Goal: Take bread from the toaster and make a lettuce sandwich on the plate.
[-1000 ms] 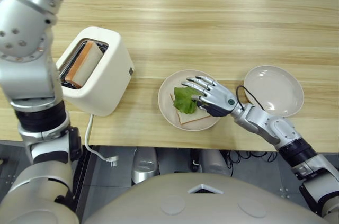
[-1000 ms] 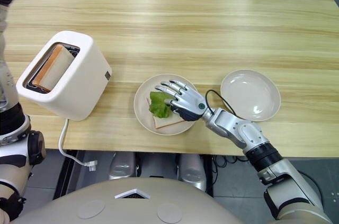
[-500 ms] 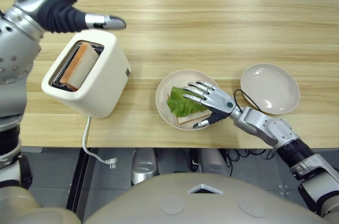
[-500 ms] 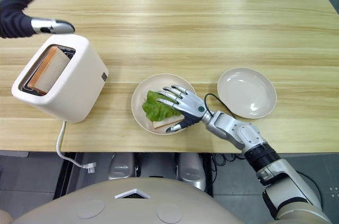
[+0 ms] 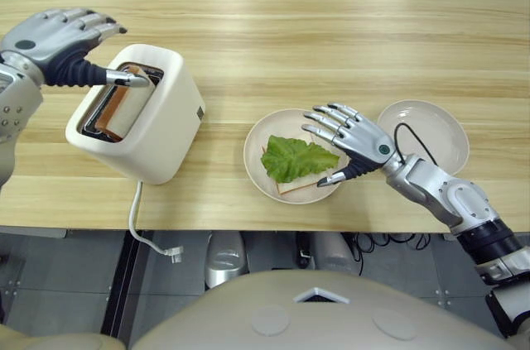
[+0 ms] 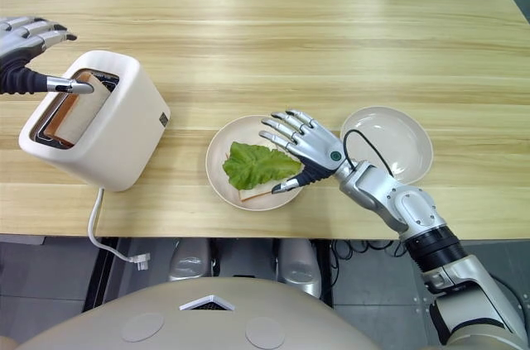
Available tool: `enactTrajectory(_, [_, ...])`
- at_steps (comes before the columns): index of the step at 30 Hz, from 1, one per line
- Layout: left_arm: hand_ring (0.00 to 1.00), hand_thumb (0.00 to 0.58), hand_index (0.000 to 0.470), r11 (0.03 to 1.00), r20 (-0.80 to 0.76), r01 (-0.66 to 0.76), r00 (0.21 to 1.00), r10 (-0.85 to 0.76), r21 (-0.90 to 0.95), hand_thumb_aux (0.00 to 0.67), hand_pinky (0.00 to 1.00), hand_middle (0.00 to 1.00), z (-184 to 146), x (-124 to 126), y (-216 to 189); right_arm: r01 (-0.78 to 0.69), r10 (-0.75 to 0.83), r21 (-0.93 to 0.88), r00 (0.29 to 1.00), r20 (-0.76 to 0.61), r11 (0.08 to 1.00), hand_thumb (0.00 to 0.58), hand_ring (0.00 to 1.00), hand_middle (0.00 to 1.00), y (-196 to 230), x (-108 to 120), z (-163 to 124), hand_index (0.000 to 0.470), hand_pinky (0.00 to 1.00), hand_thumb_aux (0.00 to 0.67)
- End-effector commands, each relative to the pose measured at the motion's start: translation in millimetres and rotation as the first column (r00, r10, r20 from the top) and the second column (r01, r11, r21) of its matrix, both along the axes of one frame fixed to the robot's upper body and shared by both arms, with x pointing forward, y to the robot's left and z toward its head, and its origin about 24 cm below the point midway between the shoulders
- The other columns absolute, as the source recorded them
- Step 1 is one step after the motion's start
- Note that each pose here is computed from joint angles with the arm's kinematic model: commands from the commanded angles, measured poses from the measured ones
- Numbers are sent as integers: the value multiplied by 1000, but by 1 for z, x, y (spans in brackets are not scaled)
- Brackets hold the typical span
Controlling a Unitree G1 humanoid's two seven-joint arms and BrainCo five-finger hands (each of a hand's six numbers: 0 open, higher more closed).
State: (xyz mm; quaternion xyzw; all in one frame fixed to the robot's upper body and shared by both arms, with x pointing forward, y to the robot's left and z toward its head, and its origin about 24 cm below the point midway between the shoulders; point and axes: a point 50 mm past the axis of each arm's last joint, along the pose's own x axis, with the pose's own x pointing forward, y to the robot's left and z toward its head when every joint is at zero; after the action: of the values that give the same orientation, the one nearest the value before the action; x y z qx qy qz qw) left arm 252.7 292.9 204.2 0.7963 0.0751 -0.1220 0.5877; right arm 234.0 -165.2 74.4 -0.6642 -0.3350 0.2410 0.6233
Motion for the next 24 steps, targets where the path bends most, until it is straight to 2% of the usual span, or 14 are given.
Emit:
enactTrajectory(1, [0,0,0,999,-90,-36,995,39,31,0,0,0,-16,-1,5,27,-27,1,999,20,1000,0,0,0,-5,4,9,0,0,0])
enactTrajectory(4, [0,18,7,999,-108,-37,993,40,21,11,0,0,-18,0,3,37,-37,-2,999,23,999,0,0,0,-8,4,9,0,0,0])
enactTrajectory(5, [0,136,58,999,-119,-32,992,33,13,84,0,0,-21,0,1,40,-40,-2,999,24,999,0,0,0,-9,5,8,0,0,0])
enactTrajectory(6, [0,297,139,1000,-130,-26,991,27,8,202,0,0,-23,0,0,45,-44,-2,999,25,999,0,0,0,-10,5,8,0,0,0])
enactTrajectory(7, [0,432,227,1000,-143,-21,990,22,5,331,0,0,-27,0,-2,49,-49,-3,998,27,999,0,0,0,-11,5,8,0,0,0])
enactTrajectory(8, [0,432,227,1000,-153,-18,988,18,1,331,0,0,-29,0,-3,53,-53,-2,998,28,999,0,0,0,-12,5,8,0,0,0])
enactTrajectory(9, [0,480,269,1000,-162,-16,987,15,-1,391,0,0,-32,0,-3,57,-57,-2,998,30,998,0,0,0,-13,6,8,0,0,0])
enactTrajectory(10, [0,480,269,1000,-165,-12,986,12,-2,391,0,0,-33,0,-4,61,-61,-2,998,31,998,0,0,0,-14,6,8,0,0,0])
enactTrajectory(11, [0,580,460,1000,-162,-8,987,6,-9,670,0,0,-33,0,-4,65,-65,-2,997,33,998,0,0,0,-15,6,8,0,0,0])
enactTrajectory(23, [0,580,460,995,14,68,998,-67,-73,670,0,0,-10,13,-16,90,-91,14,995,48,996,0,0,0,-19,7,9,0,0,0])
enactTrajectory(24, [353,580,460,994,34,75,997,-72,-83,670,353,353,-7,15,-17,94,-95,18,994,54,995,0,0,0,-20,8,10,0,0,0])
